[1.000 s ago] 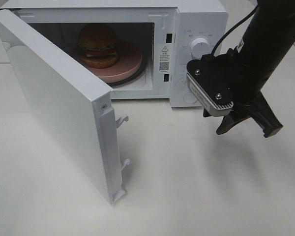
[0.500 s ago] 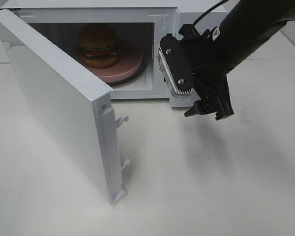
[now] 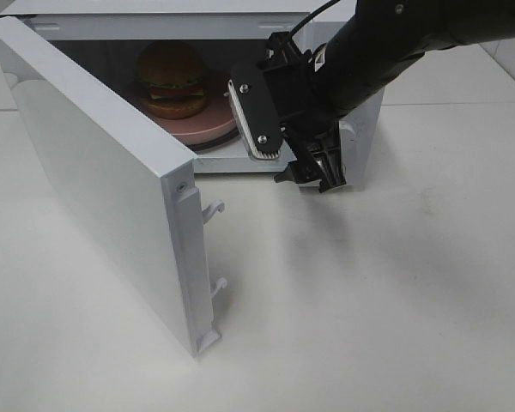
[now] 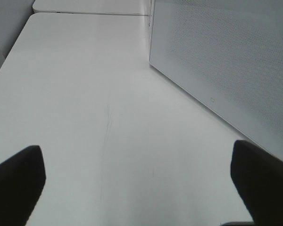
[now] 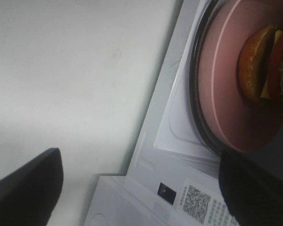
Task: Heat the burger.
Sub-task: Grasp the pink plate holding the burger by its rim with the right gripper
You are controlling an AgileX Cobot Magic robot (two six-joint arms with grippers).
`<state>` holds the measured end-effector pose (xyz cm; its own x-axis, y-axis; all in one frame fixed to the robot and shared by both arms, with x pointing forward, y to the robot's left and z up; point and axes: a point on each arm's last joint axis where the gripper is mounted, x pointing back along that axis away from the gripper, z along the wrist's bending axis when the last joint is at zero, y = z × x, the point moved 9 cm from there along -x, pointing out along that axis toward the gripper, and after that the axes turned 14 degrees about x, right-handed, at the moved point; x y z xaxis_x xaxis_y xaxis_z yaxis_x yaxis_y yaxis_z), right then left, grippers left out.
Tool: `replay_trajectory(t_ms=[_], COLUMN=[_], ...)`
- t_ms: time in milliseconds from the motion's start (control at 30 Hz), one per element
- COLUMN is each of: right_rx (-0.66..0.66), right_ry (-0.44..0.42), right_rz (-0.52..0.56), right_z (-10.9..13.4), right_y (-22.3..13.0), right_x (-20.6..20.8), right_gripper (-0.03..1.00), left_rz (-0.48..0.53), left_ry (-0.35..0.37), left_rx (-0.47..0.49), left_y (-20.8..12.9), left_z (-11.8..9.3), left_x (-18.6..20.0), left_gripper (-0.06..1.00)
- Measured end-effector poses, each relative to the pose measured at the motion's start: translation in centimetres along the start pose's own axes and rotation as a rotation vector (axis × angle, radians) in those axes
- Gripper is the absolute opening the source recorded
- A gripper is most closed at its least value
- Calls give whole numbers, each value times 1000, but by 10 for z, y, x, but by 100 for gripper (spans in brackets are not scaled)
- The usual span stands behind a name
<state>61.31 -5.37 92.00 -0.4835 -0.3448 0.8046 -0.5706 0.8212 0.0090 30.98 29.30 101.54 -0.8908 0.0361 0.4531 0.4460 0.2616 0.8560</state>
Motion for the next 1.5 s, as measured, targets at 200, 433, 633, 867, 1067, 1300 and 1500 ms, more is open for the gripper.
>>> replay_trajectory(t_ms=[200, 433, 633, 867, 1067, 1300, 1500], right_rx=[-59, -66, -65, -63, -67, -70, -74], right_ry=[-21, -76, -88, -82, -96, -85, -40], right_rz=[2, 6, 8, 11, 12, 11, 9], right_z=[-16, -33, -35, -34, -44, -47, -48], right_y=[-1, -3, -4, -5, -6, -7, -7], right_x=[-16, -33, -48, -70, -84, -104, -126], right_gripper=[87, 87, 87, 87, 87, 86, 85], left_rz=[0, 0, 0, 0, 0, 0, 0], left_ry=[0, 0, 0, 0, 0, 0, 0], left_rx=[0, 0, 0, 0, 0, 0, 0], left_y=[0, 0, 0, 0, 0, 0, 0], left_z=[0, 0, 0, 0, 0, 0, 0], left_x=[0, 0, 0, 0, 0, 0, 0], left_gripper=[99, 99, 99, 99, 99, 99, 99])
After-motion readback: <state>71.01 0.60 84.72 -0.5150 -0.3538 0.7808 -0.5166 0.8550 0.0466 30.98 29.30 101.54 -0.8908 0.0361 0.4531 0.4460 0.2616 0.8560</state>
